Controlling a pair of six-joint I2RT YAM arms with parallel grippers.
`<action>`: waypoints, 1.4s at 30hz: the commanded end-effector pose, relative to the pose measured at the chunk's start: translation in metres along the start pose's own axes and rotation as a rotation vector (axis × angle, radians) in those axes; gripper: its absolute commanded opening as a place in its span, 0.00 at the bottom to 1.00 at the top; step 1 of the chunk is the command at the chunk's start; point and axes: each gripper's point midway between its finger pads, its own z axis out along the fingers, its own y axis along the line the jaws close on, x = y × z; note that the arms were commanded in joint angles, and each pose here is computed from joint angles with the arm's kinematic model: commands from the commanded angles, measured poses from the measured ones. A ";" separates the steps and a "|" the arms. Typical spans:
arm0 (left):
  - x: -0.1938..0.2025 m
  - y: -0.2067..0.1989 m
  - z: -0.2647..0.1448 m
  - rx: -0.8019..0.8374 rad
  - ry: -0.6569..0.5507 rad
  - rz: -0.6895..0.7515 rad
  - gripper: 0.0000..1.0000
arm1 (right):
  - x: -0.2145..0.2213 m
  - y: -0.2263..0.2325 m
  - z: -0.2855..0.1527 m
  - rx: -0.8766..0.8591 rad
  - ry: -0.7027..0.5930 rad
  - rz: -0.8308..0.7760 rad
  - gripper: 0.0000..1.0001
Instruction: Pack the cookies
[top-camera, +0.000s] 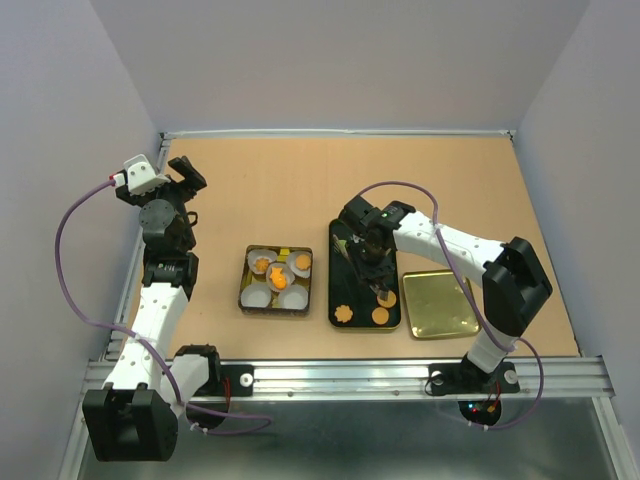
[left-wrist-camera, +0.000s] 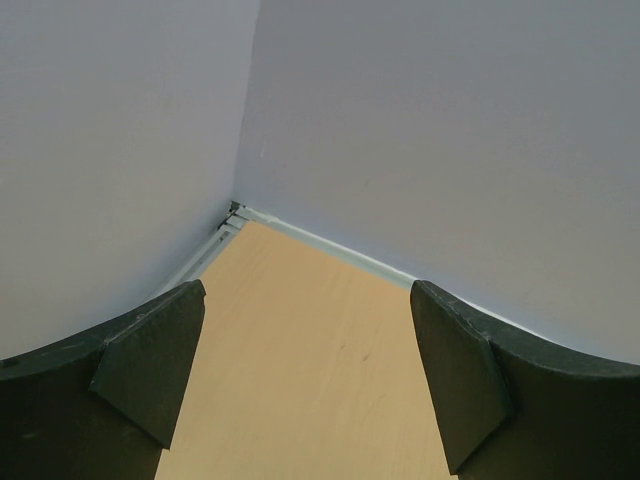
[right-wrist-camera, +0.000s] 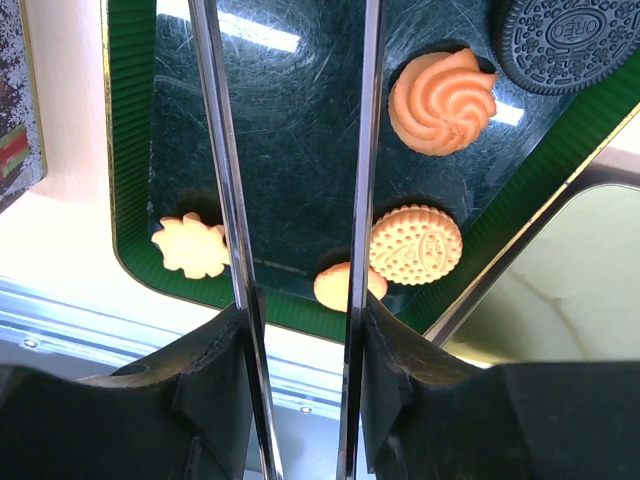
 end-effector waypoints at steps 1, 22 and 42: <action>-0.020 -0.004 0.000 0.010 -0.058 -0.018 0.95 | -0.010 -0.005 -0.015 0.038 -0.059 0.004 0.42; -0.017 -0.005 0.001 0.011 -0.051 -0.018 0.95 | -0.033 0.074 -0.124 -0.197 -0.231 -0.062 0.41; -0.018 -0.003 0.000 0.002 -0.053 -0.014 0.95 | 0.053 0.220 -0.085 -0.400 -0.053 -0.357 0.41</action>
